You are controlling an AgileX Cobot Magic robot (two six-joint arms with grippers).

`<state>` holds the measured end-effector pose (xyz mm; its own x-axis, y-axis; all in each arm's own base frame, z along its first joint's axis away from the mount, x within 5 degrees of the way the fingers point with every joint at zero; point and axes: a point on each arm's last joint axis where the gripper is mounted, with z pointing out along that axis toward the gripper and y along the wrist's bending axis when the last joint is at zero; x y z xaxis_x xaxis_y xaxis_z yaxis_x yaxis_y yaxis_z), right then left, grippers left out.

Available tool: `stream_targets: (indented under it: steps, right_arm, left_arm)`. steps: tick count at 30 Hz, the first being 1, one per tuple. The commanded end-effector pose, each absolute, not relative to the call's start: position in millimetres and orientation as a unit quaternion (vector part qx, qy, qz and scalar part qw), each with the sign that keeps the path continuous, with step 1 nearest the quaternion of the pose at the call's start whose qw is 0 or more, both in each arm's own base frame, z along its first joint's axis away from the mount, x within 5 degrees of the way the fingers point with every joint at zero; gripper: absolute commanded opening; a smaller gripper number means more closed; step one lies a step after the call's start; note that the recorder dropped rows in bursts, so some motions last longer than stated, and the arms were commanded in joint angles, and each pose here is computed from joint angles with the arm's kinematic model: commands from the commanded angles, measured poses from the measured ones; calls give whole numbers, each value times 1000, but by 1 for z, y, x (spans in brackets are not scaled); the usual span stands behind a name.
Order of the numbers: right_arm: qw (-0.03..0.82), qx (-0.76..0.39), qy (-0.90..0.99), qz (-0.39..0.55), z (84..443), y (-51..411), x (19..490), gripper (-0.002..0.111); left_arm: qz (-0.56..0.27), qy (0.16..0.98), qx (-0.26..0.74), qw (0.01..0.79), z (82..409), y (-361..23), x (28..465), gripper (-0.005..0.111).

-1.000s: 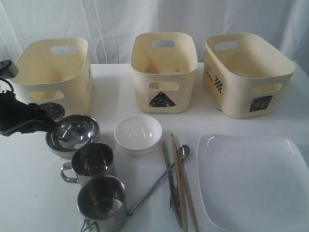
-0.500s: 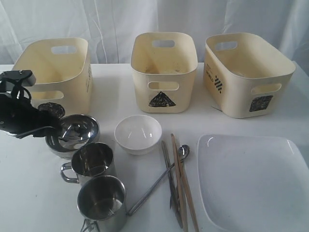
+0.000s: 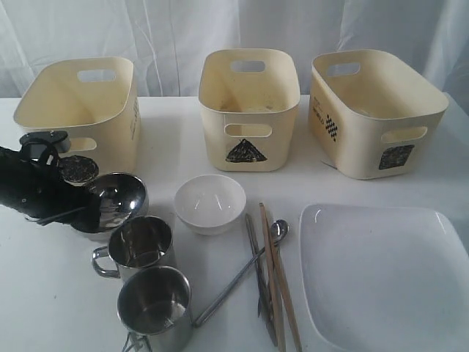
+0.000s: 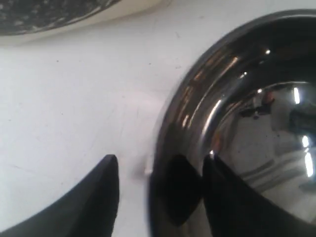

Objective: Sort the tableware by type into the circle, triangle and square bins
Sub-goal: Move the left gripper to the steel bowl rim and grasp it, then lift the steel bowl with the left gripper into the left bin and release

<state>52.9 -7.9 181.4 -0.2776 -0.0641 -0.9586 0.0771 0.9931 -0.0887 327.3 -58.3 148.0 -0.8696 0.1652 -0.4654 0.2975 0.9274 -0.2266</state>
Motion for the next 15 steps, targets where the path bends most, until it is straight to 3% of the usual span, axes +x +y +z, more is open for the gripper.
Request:
stream_targets:
  steps: [1,5,10,15]
  right_arm:
    - [605,2,794,-60,182,-8,53,0]
    - [605,2,794,-60,182,-8,53,0]
    - [605,2,794,-60,182,-8,53,0]
    - [605,2,794,-60,182,-8,53,0]
  left_arm:
    - [-156,956,130,214,145,-63,327,32]
    - [-157,955,134,211,145,-63,327,1]
    - [-162,954,139,209,147,-64,325,0]
    - [-164,946,144,238,169,-64,322,0]
